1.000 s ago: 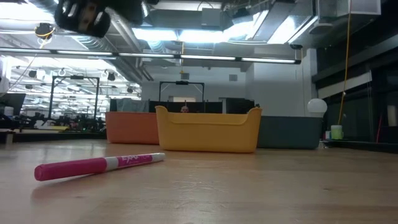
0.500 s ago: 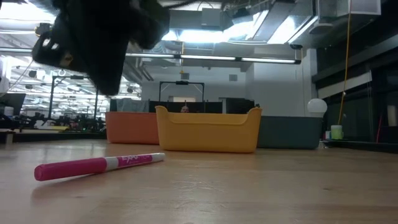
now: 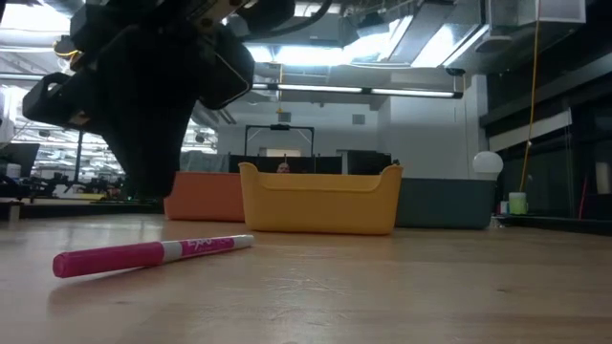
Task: Pick & Place Markers
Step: Put the pink marker pen into the blue bin
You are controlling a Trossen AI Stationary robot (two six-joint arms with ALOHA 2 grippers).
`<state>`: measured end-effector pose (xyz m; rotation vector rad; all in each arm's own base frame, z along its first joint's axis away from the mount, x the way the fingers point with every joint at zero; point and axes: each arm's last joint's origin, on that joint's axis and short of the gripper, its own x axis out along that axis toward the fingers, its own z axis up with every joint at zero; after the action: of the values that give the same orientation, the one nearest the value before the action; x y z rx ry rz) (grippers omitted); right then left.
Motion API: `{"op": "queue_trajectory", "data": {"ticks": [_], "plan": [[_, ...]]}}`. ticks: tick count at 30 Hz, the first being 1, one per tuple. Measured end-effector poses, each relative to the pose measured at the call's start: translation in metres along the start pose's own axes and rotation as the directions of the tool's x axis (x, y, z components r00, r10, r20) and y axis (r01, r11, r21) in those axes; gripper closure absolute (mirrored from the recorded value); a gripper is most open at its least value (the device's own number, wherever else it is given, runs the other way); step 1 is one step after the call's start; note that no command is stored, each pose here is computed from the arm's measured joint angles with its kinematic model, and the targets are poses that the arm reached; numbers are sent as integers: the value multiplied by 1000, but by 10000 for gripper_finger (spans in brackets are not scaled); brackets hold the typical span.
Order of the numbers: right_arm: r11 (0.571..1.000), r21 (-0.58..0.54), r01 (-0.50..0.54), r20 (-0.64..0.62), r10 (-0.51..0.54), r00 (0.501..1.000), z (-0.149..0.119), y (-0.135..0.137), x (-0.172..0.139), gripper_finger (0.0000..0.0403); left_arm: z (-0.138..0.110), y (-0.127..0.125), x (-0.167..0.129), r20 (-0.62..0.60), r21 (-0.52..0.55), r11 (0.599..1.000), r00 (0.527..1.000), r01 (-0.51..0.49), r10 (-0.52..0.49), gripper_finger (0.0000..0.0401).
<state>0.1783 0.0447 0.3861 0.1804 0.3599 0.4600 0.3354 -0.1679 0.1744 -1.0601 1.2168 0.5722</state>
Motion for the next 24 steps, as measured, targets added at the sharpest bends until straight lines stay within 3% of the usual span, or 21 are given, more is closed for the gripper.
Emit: {"op": "queue_trajectory", "data": {"ticks": [7, 18, 24], "plan": [[1000, 2, 1, -4, -1, 1000, 0, 0, 0, 402, 1, 0, 0, 1, 4, 1000, 1000, -1, 1, 379], [1000, -18, 1, -4, -1, 1000, 0, 0, 0, 402, 4, 1, 1, 9, -26, 1000, 1000, -9, 9, 275], [1000, -20, 1, -4, -1, 1000, 0, 0, 0, 402, 13, 3, 13, -32, -58, 998, 999, -36, 34, 246]]}}
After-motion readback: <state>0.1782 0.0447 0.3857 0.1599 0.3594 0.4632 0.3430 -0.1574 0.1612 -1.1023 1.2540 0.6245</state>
